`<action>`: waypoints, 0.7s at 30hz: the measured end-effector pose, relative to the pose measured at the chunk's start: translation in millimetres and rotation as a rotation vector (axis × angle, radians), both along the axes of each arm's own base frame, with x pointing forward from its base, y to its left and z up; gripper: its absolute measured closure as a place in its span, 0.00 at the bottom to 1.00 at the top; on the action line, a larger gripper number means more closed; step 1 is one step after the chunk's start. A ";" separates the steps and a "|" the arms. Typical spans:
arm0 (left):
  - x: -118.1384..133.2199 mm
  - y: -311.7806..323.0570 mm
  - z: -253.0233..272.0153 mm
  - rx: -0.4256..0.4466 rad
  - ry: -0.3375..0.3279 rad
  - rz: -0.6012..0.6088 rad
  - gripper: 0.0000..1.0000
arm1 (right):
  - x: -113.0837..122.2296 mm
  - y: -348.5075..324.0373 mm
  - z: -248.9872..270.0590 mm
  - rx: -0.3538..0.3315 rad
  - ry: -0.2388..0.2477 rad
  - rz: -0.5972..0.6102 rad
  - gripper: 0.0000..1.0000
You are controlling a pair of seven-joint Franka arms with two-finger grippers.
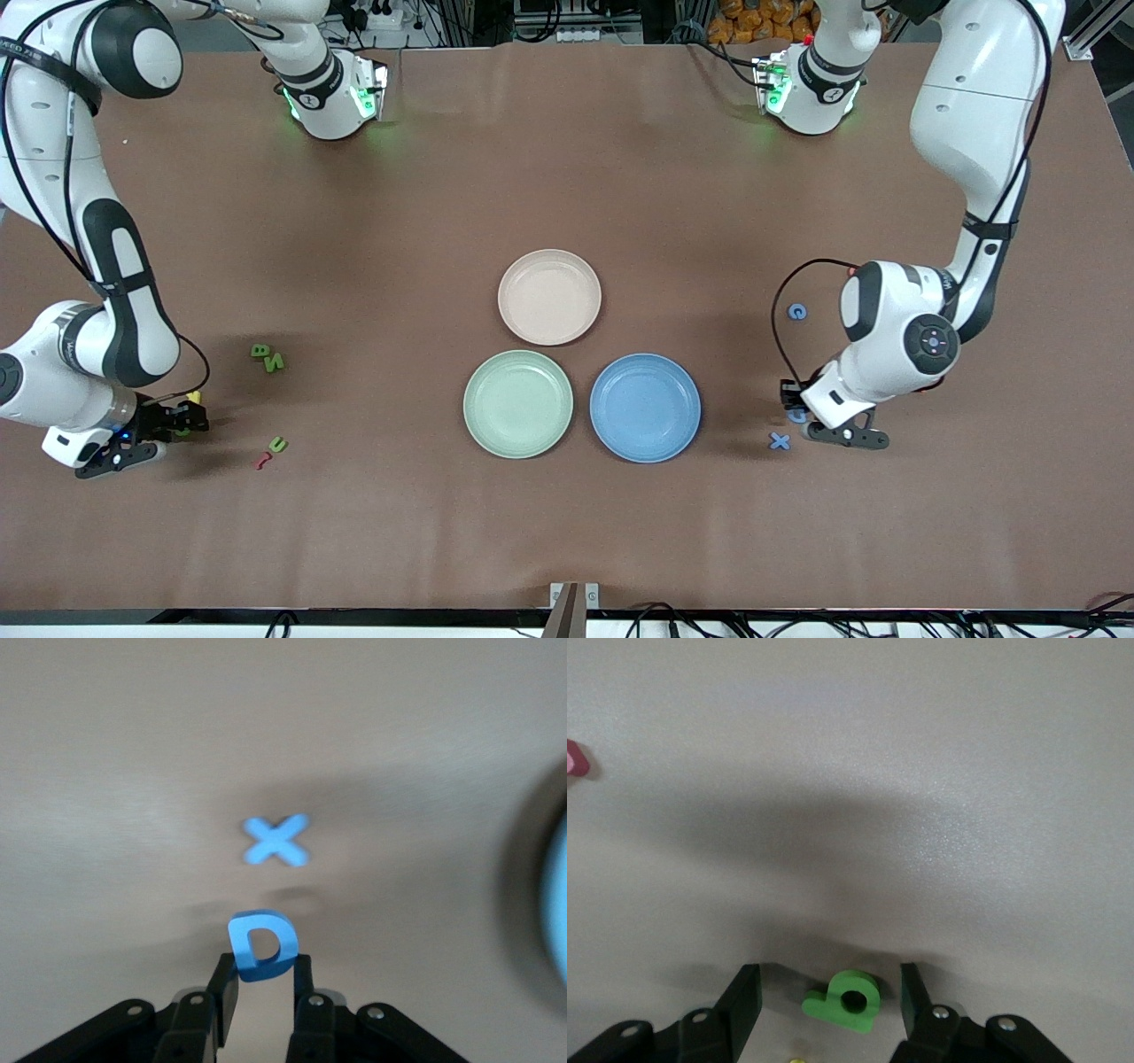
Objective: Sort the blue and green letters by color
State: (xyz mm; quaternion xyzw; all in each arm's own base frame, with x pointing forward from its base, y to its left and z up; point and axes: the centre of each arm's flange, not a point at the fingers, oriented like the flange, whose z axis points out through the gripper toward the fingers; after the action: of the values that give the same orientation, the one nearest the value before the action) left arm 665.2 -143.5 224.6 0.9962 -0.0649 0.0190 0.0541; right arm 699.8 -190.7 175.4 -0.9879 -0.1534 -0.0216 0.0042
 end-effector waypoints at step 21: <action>-42.1 -168.2 22.3 -0.040 0.008 0.193 0.70 | 0.3 -0.9 0.4 -0.018 -0.005 0.052 0.51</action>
State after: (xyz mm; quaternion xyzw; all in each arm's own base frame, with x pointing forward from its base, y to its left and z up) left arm 623.0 -311.7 247.0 0.9967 0.0322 0.0212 0.0720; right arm 700.1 -191.6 175.8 -0.9836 -0.1792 -0.0223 -0.0047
